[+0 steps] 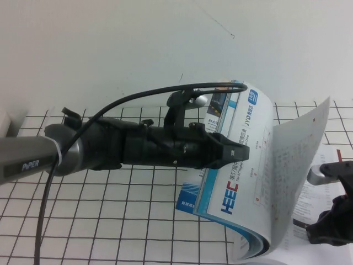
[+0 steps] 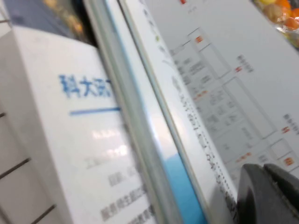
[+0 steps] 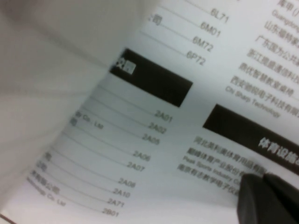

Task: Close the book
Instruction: 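Close the open booklet and leave it lying on the table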

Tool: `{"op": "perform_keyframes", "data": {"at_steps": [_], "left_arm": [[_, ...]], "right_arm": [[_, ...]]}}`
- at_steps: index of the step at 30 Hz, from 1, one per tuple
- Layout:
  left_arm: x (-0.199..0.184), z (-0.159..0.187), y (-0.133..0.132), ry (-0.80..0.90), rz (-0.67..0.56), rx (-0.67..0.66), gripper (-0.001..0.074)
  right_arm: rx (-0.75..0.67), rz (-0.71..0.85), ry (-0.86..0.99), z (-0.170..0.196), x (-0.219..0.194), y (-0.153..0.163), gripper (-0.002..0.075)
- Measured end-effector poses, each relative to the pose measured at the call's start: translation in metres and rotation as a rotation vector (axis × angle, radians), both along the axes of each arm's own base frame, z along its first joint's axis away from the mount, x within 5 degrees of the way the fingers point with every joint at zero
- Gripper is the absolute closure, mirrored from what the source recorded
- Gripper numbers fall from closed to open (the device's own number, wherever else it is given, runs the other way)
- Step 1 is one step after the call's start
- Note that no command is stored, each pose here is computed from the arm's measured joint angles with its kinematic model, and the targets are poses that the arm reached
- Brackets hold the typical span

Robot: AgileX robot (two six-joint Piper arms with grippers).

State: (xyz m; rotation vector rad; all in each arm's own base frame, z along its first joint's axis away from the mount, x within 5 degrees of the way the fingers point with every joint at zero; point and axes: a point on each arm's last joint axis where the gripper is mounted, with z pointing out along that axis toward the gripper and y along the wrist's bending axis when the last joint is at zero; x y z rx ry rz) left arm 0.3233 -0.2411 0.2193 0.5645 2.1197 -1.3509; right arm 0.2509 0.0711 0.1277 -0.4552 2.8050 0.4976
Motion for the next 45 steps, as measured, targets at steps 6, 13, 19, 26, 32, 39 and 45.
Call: {"op": "perform_keyframes", "data": {"at_steps": [6,13,19,26,32,39,45], "left_arm": [[-0.006,0.025,-0.007,-0.055,-0.049,-0.041,0.0738],[-0.021,0.100,-0.003,-0.217,-0.056,-0.095,0.0738],[-0.051,0.160,0.012,-0.398,-0.097,-0.065,0.0738],[-0.106,0.209,0.052,-0.550,-0.095,0.125,0.0738],[-0.152,0.233,0.090,-0.607,-0.070,0.293,0.0738],[-0.201,0.212,0.125,-0.519,-0.067,0.425,0.0738],[-0.234,0.171,0.148,-0.423,0.037,0.395,0.0738]], "right_arm": [[0.007,0.000,-0.042,0.011,0.000,0.000,0.0729],[0.028,-0.002,-0.177,0.046,-0.005,-0.001,0.0729],[0.059,0.022,-0.369,0.104,-0.017,-0.006,0.0729],[0.032,0.146,-0.727,0.211,-0.054,-0.012,0.0729],[0.008,0.174,-0.930,0.265,-0.111,-0.020,0.0729],[-0.097,0.227,-0.938,0.270,-0.175,-0.032,0.0729],[-0.112,0.155,-1.078,0.277,-0.228,-0.043,0.0729]]}}
